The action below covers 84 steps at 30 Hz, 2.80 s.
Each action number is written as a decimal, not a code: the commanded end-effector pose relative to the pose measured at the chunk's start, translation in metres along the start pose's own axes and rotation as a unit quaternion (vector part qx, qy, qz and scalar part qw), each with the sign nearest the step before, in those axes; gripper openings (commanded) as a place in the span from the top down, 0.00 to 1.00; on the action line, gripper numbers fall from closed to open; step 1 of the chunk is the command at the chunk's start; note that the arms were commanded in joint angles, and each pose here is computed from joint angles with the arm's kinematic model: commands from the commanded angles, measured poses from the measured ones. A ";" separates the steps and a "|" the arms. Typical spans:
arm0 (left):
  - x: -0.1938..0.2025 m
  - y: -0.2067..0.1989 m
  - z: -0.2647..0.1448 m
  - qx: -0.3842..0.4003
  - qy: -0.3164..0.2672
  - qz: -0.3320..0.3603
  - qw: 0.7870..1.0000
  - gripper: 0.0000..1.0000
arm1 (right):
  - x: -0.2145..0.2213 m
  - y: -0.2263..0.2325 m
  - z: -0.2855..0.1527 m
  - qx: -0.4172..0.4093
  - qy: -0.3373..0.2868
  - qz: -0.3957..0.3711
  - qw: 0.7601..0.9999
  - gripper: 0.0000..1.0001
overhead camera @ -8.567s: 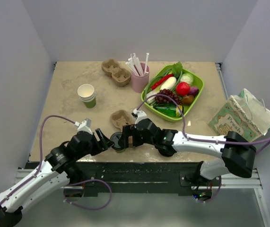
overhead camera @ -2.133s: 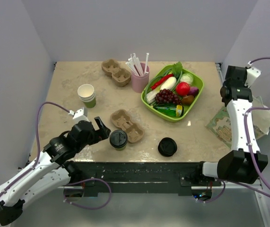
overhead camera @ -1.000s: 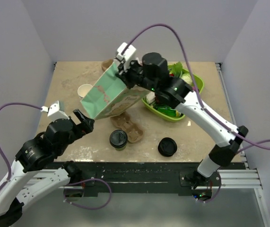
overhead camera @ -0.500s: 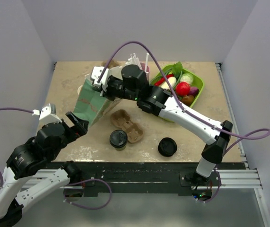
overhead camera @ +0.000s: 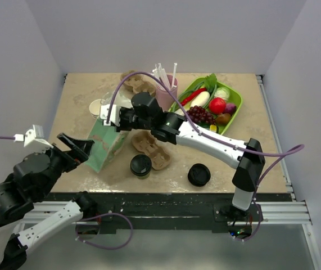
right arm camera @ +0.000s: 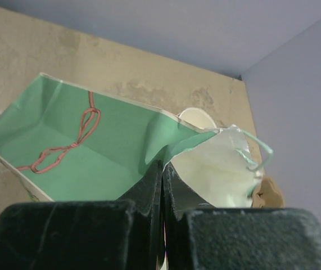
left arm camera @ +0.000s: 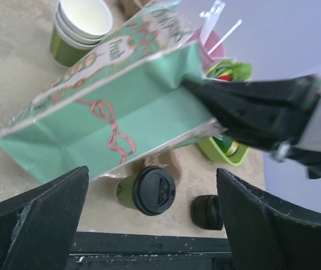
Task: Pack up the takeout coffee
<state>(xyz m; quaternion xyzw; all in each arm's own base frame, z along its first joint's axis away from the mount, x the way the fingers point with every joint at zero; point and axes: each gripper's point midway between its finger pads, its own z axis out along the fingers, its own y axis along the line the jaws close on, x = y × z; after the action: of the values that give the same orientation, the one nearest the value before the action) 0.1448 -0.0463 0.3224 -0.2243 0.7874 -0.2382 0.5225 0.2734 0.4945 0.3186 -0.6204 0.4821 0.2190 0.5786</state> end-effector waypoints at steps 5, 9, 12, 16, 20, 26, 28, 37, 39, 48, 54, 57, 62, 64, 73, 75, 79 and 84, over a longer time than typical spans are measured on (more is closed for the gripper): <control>-0.018 -0.011 -0.005 -0.002 -0.013 -0.008 1.000 0.00 | -0.014 0.054 -0.017 -0.083 -0.002 -0.085 0.993 1.00; -0.009 -0.024 0.015 -0.016 0.005 0.013 1.000 0.00 | -0.017 0.091 -0.021 -0.115 0.004 -0.104 0.988 0.92; -0.012 -0.020 0.021 -0.049 0.001 0.021 0.999 0.00 | -0.020 0.105 -0.024 -0.130 0.004 -0.089 0.988 0.74; -0.013 0.000 0.023 -0.104 -0.017 0.001 0.994 0.00 | -0.039 0.097 -0.033 -0.100 -0.016 -0.021 0.995 0.44; -0.017 0.015 0.021 -0.129 -0.042 -0.014 0.991 0.00 | -0.068 0.075 -0.050 -0.052 -0.043 0.043 0.997 0.31; -0.015 0.002 0.034 -0.091 -0.060 -0.017 0.994 0.00 | -0.084 0.057 -0.070 0.005 -0.050 0.170 0.984 0.14; -0.009 0.003 0.044 -0.107 -0.053 -0.003 0.993 0.00 | -0.077 0.047 -0.081 0.044 -0.036 0.198 0.979 0.11; -0.005 0.021 0.061 -0.159 -0.088 -0.002 0.983 0.12 | 0.032 0.017 -0.151 0.237 0.051 0.370 0.897 0.08; -0.005 0.020 0.062 -0.148 -0.096 -0.008 0.984 0.18 | 0.053 0.002 -0.171 0.263 0.043 0.391 0.881 0.09; 0.019 0.019 0.080 -0.139 -0.073 -0.012 0.987 0.22 | 0.183 0.037 -0.165 0.254 0.211 0.406 0.852 0.14; 0.018 0.034 0.083 -0.182 -0.090 0.001 0.979 0.29 | 0.235 0.063 -0.140 0.227 0.293 0.422 0.827 0.21; 0.018 0.035 0.086 -0.187 -0.095 0.006 0.978 0.30 | 0.252 0.072 -0.128 0.208 0.311 0.426 0.824 0.24; 0.021 0.027 0.094 -0.172 -0.089 0.019 0.981 0.31 | 0.278 0.082 -0.113 0.181 0.330 0.439 0.816 0.27; 0.019 0.027 0.094 -0.174 -0.095 0.020 0.980 0.31 | 0.284 0.087 -0.104 0.166 0.336 0.438 0.817 0.29; -0.004 0.009 0.095 -0.164 -0.118 0.028 0.979 0.27 | 0.290 0.093 -0.090 0.140 0.329 0.447 0.820 0.71; -0.006 0.004 0.098 -0.163 -0.116 0.034 0.979 0.25 | 0.287 0.091 -0.092 0.143 0.326 0.450 0.819 0.87; -0.017 -0.004 0.100 -0.161 -0.124 0.036 0.979 0.21 | 0.271 0.078 -0.109 0.174 0.319 0.452 0.815 0.97; -0.038 -0.026 0.111 -0.147 -0.124 0.058 0.980 0.01 | 0.236 0.030 -0.155 0.289 0.281 0.431 0.808 1.00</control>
<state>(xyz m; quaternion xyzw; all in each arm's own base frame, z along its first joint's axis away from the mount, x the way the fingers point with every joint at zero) 0.2443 -0.0572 0.2876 -0.2847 0.7777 -0.0431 0.5588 0.2872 0.2988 0.0728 -0.2590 0.9021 0.1385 0.3162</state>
